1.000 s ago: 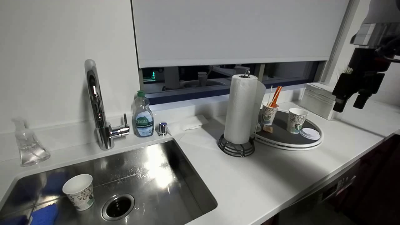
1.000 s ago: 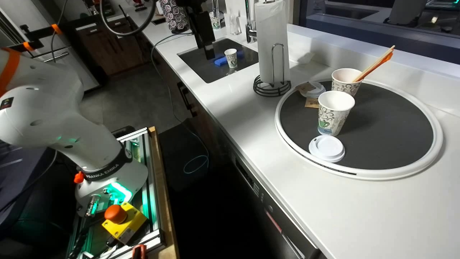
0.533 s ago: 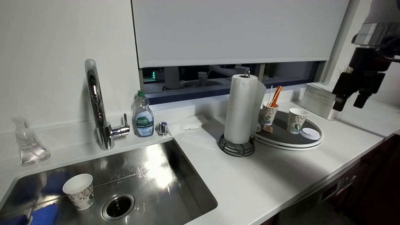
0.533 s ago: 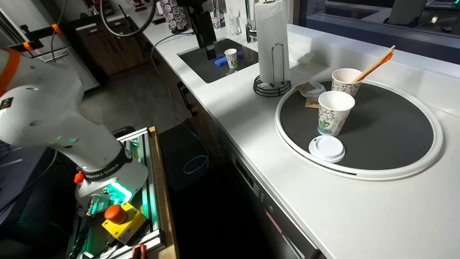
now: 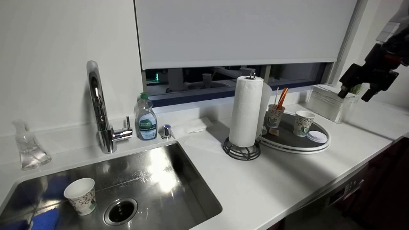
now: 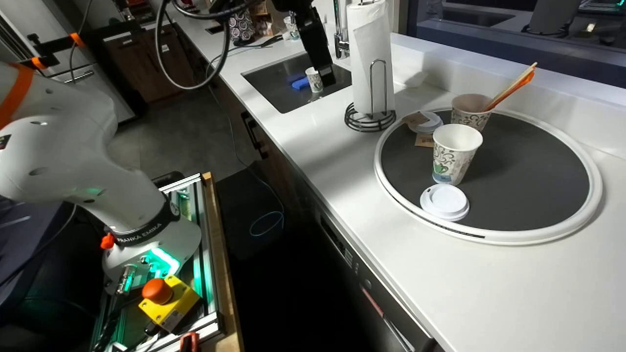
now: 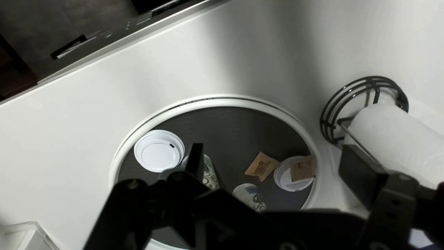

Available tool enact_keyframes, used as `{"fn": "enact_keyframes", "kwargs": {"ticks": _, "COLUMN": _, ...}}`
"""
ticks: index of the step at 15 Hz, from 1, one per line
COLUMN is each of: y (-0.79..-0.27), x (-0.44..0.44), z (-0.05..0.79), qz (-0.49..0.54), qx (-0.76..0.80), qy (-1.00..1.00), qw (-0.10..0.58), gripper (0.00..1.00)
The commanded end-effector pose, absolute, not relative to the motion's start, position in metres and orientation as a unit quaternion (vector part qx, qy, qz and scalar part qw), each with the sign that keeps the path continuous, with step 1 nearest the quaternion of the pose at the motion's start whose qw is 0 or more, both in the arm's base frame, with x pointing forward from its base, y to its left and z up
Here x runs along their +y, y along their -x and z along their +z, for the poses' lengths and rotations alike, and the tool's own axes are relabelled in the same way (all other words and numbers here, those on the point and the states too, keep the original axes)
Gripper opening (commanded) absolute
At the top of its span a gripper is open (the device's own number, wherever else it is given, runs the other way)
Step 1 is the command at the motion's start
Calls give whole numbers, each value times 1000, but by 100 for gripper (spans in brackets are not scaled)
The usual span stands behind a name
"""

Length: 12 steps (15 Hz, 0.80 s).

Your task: Tear one paper towel from the roll and use it to wipe the countertop.

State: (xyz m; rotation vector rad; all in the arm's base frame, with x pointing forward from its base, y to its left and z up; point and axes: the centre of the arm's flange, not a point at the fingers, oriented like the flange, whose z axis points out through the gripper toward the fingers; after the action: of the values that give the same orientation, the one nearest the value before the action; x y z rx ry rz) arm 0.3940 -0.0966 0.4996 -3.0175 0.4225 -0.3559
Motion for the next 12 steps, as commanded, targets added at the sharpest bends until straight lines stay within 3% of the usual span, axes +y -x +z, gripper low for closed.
{"fn": "enact_keyframes", "kwargs": {"ticks": 1, "y": -410, "x": -105, "z": 518, "qz": -138, "qx": 178, "qy": 971, "qw": 83, "gripper": 100}}
{"fn": "enact_keyframes", "kwargs": {"ticks": 6, "y": -435, "x": -64, "z": 563, "qz": -138, "qx": 128, "qy": 978, "qw": 92, "gripper": 100}}
{"fn": "enact_keyframes", "kwargs": {"ticks": 12, "y": -429, "x": -66, "z": 551, "qz": -163, "qx": 133, "qy": 974, "qw": 89, "gripper": 100}}
